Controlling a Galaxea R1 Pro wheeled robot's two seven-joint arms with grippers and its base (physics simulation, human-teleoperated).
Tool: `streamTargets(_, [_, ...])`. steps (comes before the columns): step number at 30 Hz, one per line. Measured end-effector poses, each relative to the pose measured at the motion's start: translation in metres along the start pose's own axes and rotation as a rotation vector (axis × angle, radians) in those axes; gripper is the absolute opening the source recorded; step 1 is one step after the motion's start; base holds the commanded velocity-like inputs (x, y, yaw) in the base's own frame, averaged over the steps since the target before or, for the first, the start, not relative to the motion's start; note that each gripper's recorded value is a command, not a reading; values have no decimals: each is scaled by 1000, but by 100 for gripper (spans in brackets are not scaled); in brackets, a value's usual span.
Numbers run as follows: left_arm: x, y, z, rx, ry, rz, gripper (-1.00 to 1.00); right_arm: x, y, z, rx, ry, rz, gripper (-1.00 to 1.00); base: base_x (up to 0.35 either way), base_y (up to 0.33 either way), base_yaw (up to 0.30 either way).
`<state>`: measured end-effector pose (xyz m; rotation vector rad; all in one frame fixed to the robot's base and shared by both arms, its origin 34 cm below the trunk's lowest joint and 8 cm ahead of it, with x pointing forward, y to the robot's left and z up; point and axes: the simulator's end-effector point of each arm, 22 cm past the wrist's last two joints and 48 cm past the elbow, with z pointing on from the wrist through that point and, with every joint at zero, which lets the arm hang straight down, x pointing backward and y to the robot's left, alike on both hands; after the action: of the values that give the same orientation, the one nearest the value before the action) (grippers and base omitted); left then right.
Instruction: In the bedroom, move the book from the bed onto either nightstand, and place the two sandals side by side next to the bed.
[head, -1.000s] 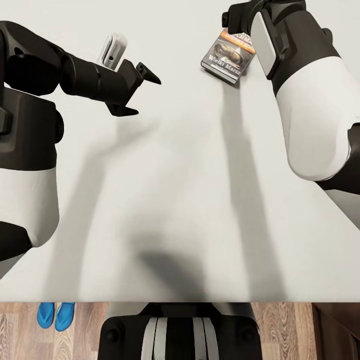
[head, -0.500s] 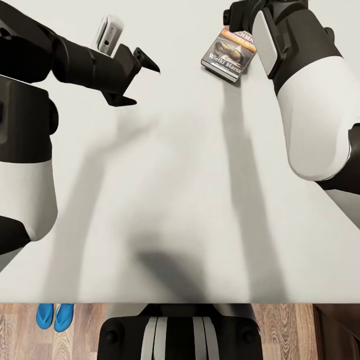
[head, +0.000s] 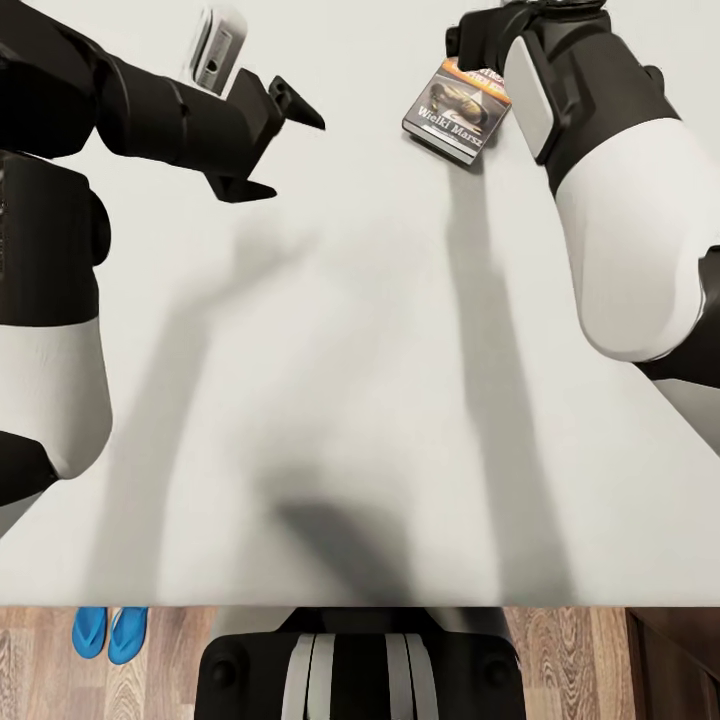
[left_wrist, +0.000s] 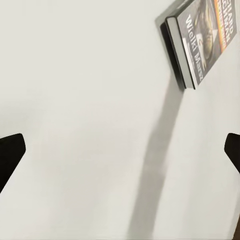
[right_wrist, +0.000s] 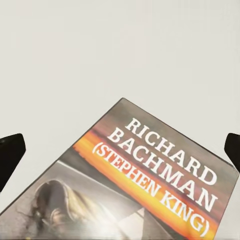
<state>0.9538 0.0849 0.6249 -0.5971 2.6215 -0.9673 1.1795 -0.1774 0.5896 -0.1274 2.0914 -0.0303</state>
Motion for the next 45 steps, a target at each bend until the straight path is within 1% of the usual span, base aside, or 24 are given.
streamTargets(4, [6, -2, 3, -4, 9, 17, 100, 8, 3, 3, -8, -2, 0, 100, 0, 0, 0])
streamTargets(7, [8, -2, 4, -8, 13, 23, 100, 15, 7, 6, -18, -18, 0, 100, 0, 0, 0])
streamTargets(8, [9, -2, 5, -11, 16, 22, 100, 13, 9, 7, -22, -32, 0, 100, 0, 0, 0])
streamTargets(13, [12, -2, 6, -11, 29, 14, 100, 10, 11, 8, -24, -50, 0, 100, 0, 0, 0])
streamTargets(24, [15, 0, 8, -16, 42, 7, 100, -4, 4, 6, 18, -88, -5, 100, 0, 0, 0])
streamTargets(32, [16, 1, 9, -18, 43, 7, 100, -6, 3, 6, 23, -95, -6, 100, 0, 0, 0])
streamTargets(36, [16, 1, 8, -17, 39, 12, 100, 3, 4, 7, 20, -69, -4, 100, 0, 0, 0])
streamTargets(38, [16, 0, 8, -17, 38, 14, 100, 11, 5, 8, 16, -45, -4, 100, 0, 0, 0])
streamTargets(39, [16, 0, 8, -17, 38, 14, 100, 11, 5, 8, 16, -44, -4, 100, 0, 0, 0])
streamTargets(41, [17, 0, 8, -17, 38, 16, 100, 20, 7, 9, 13, -15, -3, 100, 0, 0, 0])
streamTargets(42, [18, 1, 8, -18, 39, 18, 100, 30, 8, 9, 8, 26, -3, 100, 0, 0, 0])
streamTargets(45, [18, 1, 8, -18, 39, 20, 100, 35, 8, 9, 6, 48, -2, 100, 0, 0, 0])
